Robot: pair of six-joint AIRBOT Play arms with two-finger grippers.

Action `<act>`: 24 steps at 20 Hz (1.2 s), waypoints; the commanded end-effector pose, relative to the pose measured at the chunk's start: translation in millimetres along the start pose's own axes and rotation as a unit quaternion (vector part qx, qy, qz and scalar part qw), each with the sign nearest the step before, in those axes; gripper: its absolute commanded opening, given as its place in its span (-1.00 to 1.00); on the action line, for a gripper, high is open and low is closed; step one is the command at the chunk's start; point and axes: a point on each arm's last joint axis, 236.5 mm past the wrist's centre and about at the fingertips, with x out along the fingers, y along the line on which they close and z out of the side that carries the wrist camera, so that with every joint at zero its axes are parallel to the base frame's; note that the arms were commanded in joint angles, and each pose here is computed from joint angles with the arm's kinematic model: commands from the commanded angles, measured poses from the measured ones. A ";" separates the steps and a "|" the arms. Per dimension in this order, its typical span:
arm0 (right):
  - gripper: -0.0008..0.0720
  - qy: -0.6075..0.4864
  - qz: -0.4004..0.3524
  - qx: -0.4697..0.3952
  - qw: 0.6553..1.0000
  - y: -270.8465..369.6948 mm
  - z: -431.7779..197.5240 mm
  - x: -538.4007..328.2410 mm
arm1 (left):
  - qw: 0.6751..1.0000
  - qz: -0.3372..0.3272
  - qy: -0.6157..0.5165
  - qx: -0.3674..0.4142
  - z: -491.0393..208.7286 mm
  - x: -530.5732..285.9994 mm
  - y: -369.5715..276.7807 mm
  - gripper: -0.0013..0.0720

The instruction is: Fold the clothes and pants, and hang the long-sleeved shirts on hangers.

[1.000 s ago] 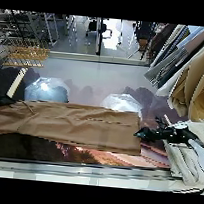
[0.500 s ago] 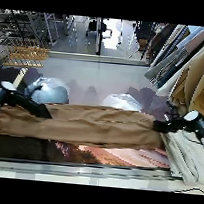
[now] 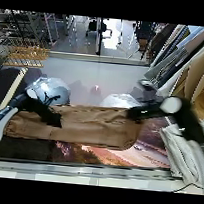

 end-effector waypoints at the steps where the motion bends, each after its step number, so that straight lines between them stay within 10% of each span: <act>1: -0.92 0.006 0.081 -0.054 0.995 138.6 -11.5 78.1 | 0.998 0.003 -0.044 -0.035 0.2 -63.0 2.7 -0.95; 7: -0.91 0.053 0.154 -0.034 0.986 236.5 -1.5 202.6 | 0.989 0.021 -0.134 -0.053 -10.4 -134.7 13.7 -0.95; 9: 0.29 0.069 0.149 -0.037 0.986 224.1 14.0 191.4 | 0.990 0.018 -0.129 -0.059 -13.0 -133.1 16.9 -0.95; 10: 0.56 0.087 0.128 -0.043 0.987 200.3 17.2 178.6 | 0.990 0.017 -0.127 -0.060 -13.6 -131.8 17.3 -0.95; 16: 0.56 0.129 0.016 0.079 0.988 5.5 9.5 76.2 | 0.990 0.018 -0.126 -0.052 -13.9 -130.9 17.2 -0.94; 24: 0.57 0.066 0.182 0.168 0.967 -47.7 -37.4 106.6 | 0.991 0.018 -0.124 -0.050 -13.8 -130.0 15.8 -0.94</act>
